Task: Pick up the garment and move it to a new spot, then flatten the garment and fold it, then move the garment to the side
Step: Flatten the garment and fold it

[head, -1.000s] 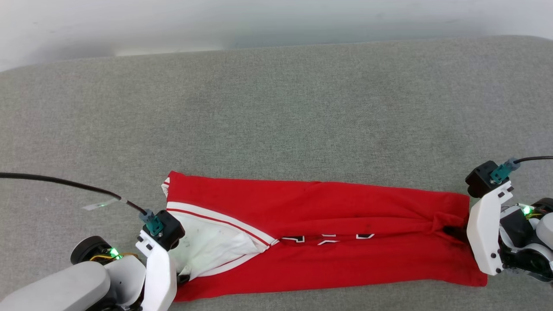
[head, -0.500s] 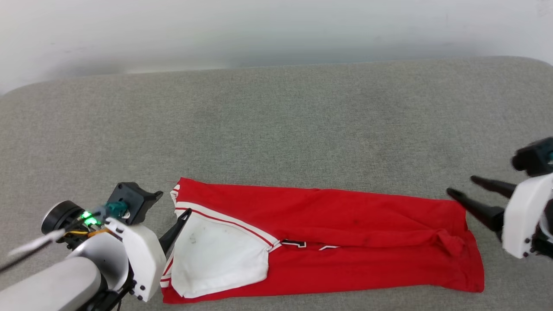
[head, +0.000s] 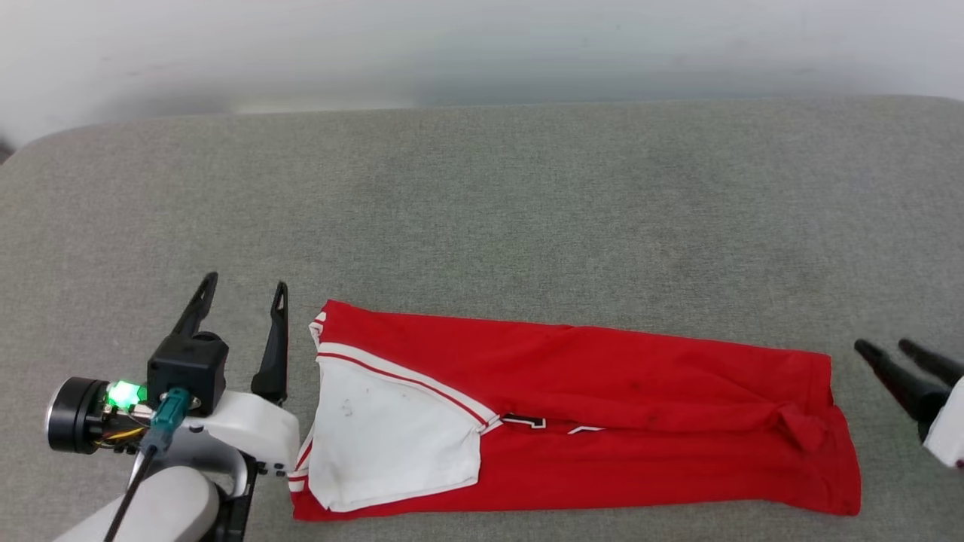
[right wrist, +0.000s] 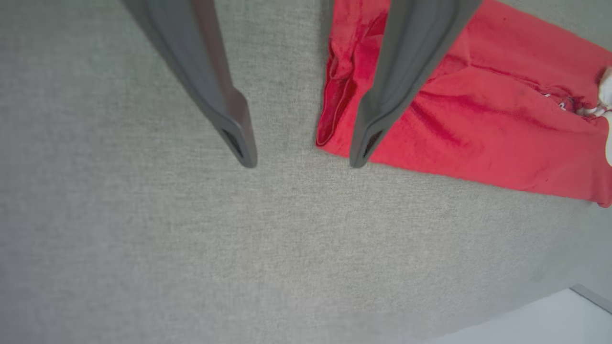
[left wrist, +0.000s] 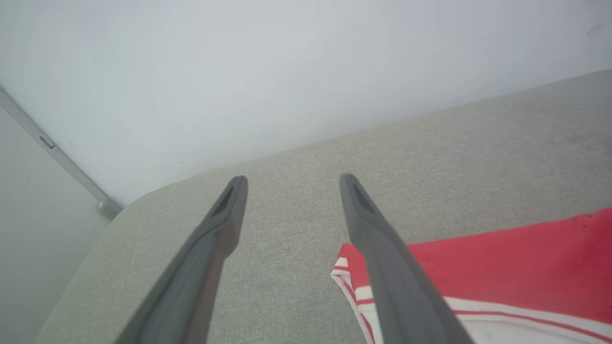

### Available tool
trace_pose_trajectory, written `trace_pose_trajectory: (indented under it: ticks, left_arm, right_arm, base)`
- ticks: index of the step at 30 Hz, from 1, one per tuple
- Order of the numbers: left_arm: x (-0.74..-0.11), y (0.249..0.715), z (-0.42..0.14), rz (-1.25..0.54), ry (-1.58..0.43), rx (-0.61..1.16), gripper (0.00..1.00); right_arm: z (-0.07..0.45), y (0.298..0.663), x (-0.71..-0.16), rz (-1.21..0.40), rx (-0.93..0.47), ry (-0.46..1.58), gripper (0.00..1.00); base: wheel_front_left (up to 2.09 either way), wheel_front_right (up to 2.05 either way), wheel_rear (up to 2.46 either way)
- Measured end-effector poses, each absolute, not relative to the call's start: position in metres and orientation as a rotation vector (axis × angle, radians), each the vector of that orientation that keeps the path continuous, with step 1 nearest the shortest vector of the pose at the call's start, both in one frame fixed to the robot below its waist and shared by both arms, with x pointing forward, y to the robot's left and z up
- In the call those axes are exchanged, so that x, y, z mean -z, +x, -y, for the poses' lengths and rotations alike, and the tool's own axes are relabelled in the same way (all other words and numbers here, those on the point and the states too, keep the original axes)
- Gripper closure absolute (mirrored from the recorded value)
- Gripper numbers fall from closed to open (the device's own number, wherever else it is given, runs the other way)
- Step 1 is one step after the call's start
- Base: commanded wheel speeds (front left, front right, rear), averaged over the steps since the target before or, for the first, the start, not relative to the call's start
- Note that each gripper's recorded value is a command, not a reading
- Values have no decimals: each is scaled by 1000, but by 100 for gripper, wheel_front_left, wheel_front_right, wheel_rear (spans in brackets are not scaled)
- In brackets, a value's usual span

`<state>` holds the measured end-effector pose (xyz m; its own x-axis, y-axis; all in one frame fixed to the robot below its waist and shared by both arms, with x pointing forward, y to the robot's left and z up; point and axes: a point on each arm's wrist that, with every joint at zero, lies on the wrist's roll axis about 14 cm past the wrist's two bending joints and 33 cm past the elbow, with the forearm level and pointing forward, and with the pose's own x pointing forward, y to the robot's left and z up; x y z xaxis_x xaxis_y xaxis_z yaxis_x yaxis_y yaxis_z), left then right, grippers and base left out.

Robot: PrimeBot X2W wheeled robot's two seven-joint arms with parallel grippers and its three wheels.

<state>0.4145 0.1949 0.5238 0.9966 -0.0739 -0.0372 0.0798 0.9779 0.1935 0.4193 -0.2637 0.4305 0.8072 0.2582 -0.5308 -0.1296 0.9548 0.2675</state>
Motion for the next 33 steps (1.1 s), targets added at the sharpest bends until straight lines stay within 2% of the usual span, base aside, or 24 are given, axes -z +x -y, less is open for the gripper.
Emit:
trace_pose_trajectory:
  ticks: [8, 14, 21, 22, 23, 24, 33]
  left_arm:
    - [-529, 405, -213, 66, 181, -107, 0]
    - [-524, 392, -220, 90, 176, -192, 0]
    - [-520, 380, -225, 110, 197, -255, 0]
    - [-520, 379, -224, 111, 196, -259, 0]
    - [-519, 377, -223, 110, 197, -257, 0]
    - [-517, 375, -222, 108, 198, -260, 0]
    - [-508, 358, -214, 83, 199, -249, 0]
  right_arm:
    - [237, 388, -380, -796, -189, 423, 0]
    - [210, 374, -365, -904, -232, 506, 0]
    - [195, 367, -358, -951, -261, 538, 0]
    - [196, 368, -358, -948, -258, 535, 35]
    - [196, 368, -357, -944, -253, 531, 80]
    - [197, 368, -356, -943, -249, 531, 100]
    - [198, 371, -369, -912, -260, 509, 100]
  base:
    - [0, 0, 0]
    - [0, 0, 0]
    - [0, 0, 0]
    - [0, 0, 0]
    - [0, 0, 0]
    - [0, 0, 0]
    - [0, 0, 0]
